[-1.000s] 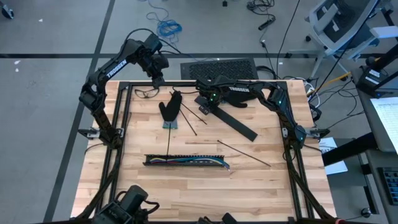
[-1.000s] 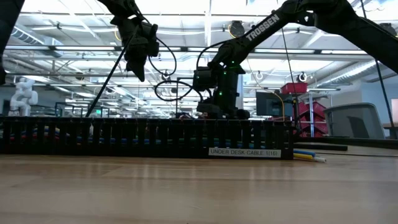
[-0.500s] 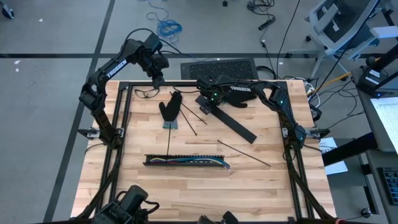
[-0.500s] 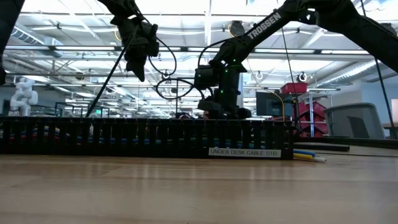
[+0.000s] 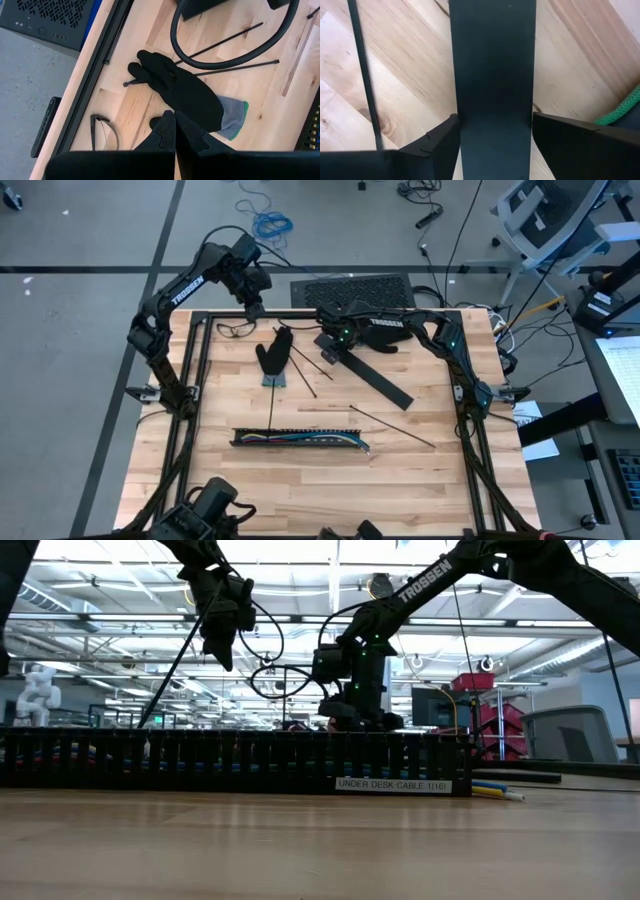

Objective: Ziptie cables
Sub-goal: Insert the black cover of the black cable duct

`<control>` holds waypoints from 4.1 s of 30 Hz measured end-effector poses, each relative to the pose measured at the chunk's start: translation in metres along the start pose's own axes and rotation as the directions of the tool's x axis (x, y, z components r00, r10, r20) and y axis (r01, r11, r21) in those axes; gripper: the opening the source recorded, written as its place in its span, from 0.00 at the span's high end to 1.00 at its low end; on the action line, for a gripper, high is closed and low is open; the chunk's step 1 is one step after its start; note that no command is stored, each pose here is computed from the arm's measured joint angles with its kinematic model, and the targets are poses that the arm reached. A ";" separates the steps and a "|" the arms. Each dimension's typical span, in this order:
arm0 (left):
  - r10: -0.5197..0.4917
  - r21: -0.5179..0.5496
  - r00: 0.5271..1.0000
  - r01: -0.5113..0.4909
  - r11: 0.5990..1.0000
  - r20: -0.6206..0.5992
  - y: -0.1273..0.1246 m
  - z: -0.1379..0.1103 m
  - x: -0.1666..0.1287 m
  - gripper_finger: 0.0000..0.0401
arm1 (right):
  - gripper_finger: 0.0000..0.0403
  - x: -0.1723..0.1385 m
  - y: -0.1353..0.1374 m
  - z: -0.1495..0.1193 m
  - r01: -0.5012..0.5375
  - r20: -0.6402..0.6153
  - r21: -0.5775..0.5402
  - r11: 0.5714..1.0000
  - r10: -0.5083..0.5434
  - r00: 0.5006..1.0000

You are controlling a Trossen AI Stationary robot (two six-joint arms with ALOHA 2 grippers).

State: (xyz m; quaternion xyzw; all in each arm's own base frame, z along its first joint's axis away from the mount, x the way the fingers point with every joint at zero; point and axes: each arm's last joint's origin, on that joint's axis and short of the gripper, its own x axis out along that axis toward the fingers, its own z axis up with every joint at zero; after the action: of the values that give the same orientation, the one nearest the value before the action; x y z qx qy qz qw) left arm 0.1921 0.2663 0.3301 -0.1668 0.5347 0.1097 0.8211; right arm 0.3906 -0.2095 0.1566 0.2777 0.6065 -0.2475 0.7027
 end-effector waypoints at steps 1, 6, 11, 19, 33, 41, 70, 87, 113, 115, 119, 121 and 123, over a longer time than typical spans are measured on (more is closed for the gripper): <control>0.000 0.000 1.000 0.000 1.000 0.000 0.000 0.000 0.000 1.00 | 0.41 0.000 0.000 0.000 0.000 0.000 -0.004 1.000 0.000 1.000; 0.000 0.000 1.000 0.000 1.000 0.000 0.000 0.000 0.000 1.00 | 0.33 -0.001 0.000 -0.002 0.005 -0.019 -0.016 1.000 -0.005 1.000; 0.000 0.001 1.000 0.000 1.000 0.000 0.000 0.000 0.000 1.00 | 0.27 -0.005 0.003 -0.006 0.020 -0.045 -0.028 0.999 -0.022 0.999; -0.004 -0.002 1.000 0.004 1.000 -0.006 0.000 -0.001 0.000 1.00 | 0.24 -0.004 0.018 -0.003 0.061 0.046 -0.033 0.998 -0.059 0.997; -0.004 -0.002 1.000 0.004 1.000 -0.006 0.000 -0.001 0.000 1.00 | 0.24 0.003 0.013 0.005 0.084 0.110 0.038 0.996 -0.088 0.990; -0.004 -0.002 1.000 0.004 1.000 -0.007 0.000 -0.001 0.000 1.00 | 0.24 0.012 0.010 0.004 0.071 0.051 0.026 0.997 -0.072 0.996; -0.004 -0.003 1.000 0.004 1.000 -0.006 0.000 -0.001 0.000 1.00 | 0.24 0.014 0.012 -0.005 0.043 -0.046 -0.018 0.999 -0.044 0.998; -0.004 -0.003 1.000 0.004 1.000 -0.006 0.000 -0.001 0.000 1.00 | 0.42 0.015 0.013 -0.006 0.027 -0.050 -0.002 1.000 -0.027 0.998; 0.000 0.001 1.000 0.000 1.000 0.000 0.000 0.000 0.000 1.00 | 0.39 0.015 0.012 -0.005 0.033 -0.043 -0.007 0.999 -0.033 0.999; 0.000 0.000 1.000 0.000 1.000 0.000 0.000 0.000 0.000 1.00 | 0.39 0.015 0.012 -0.005 0.033 -0.042 -0.007 0.999 -0.033 0.999; 0.000 0.001 1.000 0.000 1.000 0.000 0.000 0.000 0.000 1.00 | 0.39 0.015 0.012 -0.005 0.033 -0.041 -0.007 0.999 -0.034 0.999; 0.000 0.000 1.000 0.000 1.000 0.000 0.000 0.000 0.000 1.00 | 0.40 0.015 0.012 -0.005 0.034 -0.041 -0.007 0.999 -0.034 0.999; 0.000 0.001 1.000 0.000 1.000 0.000 0.000 0.000 0.000 1.00 | 0.40 0.015 0.012 -0.005 0.034 -0.041 -0.007 0.999 -0.034 0.999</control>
State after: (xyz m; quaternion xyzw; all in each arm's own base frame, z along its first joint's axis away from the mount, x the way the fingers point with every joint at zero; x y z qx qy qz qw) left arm 0.1922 0.2662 0.3302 -0.1665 0.5348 0.1094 0.8212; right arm 0.3976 -0.1974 0.1421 0.2699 0.6262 -0.2518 0.6868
